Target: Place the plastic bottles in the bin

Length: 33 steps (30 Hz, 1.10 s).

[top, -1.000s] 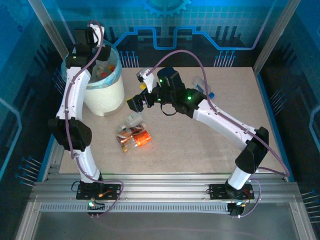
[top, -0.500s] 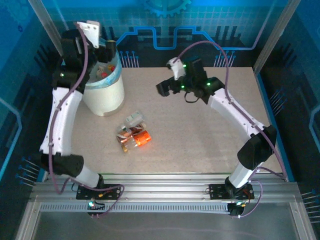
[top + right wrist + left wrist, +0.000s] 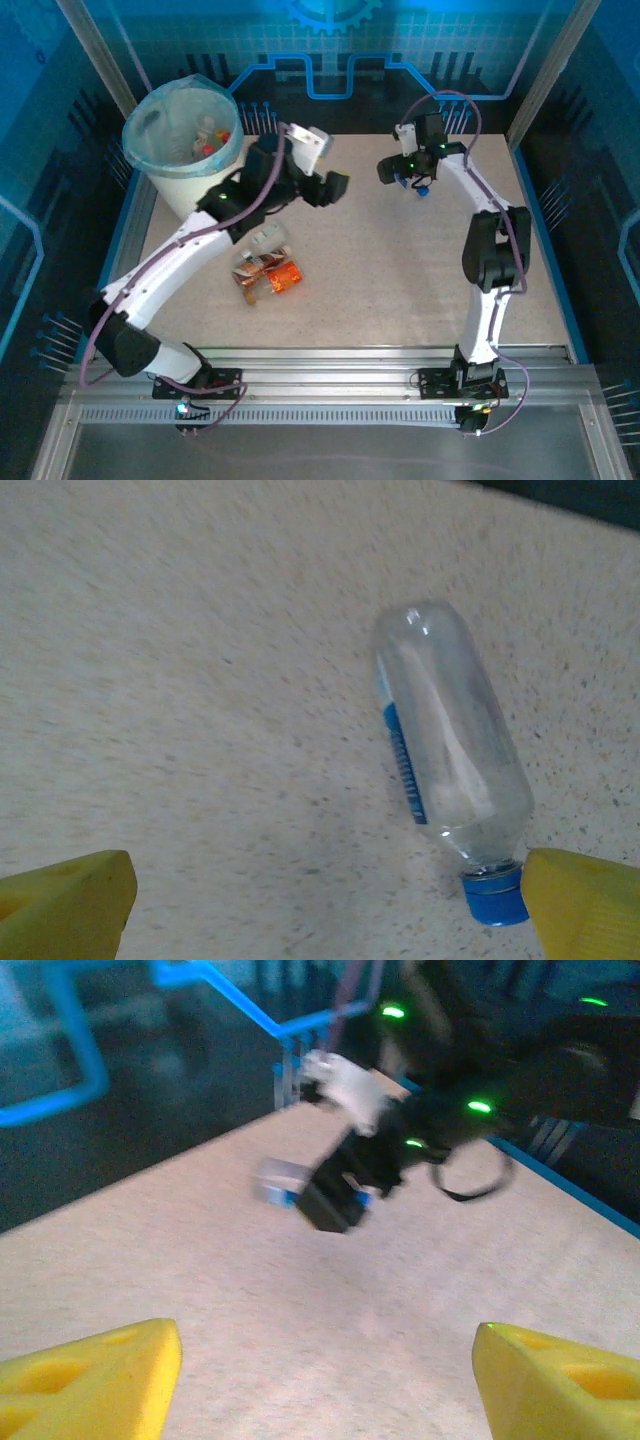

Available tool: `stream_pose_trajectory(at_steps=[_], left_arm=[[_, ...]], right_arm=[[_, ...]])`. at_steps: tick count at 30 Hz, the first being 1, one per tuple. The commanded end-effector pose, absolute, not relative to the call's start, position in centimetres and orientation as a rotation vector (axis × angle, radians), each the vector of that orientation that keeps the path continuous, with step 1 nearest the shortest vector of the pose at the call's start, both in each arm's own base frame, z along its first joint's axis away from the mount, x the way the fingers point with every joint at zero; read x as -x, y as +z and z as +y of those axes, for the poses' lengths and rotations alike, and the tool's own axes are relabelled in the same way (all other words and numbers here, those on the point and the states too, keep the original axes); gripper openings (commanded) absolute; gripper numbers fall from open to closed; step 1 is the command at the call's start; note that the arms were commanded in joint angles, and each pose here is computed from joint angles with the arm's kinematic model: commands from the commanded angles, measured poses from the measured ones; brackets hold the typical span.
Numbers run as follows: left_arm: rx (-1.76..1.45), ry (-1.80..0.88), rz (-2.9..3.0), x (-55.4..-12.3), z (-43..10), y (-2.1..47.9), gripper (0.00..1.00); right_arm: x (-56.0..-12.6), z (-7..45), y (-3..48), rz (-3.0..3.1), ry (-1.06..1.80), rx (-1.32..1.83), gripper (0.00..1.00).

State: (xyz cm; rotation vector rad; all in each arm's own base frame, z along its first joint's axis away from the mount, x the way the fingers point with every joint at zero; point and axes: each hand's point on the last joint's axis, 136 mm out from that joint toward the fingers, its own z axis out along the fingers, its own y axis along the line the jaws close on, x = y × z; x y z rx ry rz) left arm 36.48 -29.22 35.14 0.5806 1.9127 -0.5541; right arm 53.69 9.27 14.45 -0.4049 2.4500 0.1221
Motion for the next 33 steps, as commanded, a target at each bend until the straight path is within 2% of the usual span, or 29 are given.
stream_pose_trajectory(at_steps=[1,6,11,17,19,22,25,26,33], left_arm=[[-0.604,-0.695,1.936,-35.7,-33.7,33.0,0.77],[-0.637,-0.774,1.996,-34.8,-37.3,30.1,0.78],[-0.625,-0.793,2.032,-34.7,-38.2,28.4,0.78],[-0.605,-0.743,2.027,-34.9,-37.2,28.3,0.78],[-0.608,-0.73,2.019,-34.8,-36.9,28.5,0.78],[-0.602,-0.693,2.005,-34.7,-36.1,28.8,0.78],[-0.592,-0.671,1.989,-34.7,-35.4,29.4,0.78],[-0.587,-0.667,1.984,-34.6,-35.2,29.6,0.78],[-0.471,-0.638,1.96,-34.8,-33.0,31.5,0.84]], right_arm=[[-55.1,6.9,13.0,2.493,0.066,0.399,1.0],[-56.7,4.8,10.6,2.537,0.007,0.362,1.0],[-57.4,4.9,7.7,2.596,0.023,0.413,1.0],[-57.0,5.7,4.5,2.669,0.089,0.463,0.82],[-56.7,5.9,4.3,2.677,0.099,0.469,0.72],[-56.2,6.1,4.9,2.671,0.124,0.467,0.6],[-55.8,6.2,6.4,2.65,0.126,0.451,0.58],[-55.6,6.3,6.7,2.646,0.129,0.448,0.54],[-52.1,9.2,13.0,2.534,0.29,0.389,0.54]])
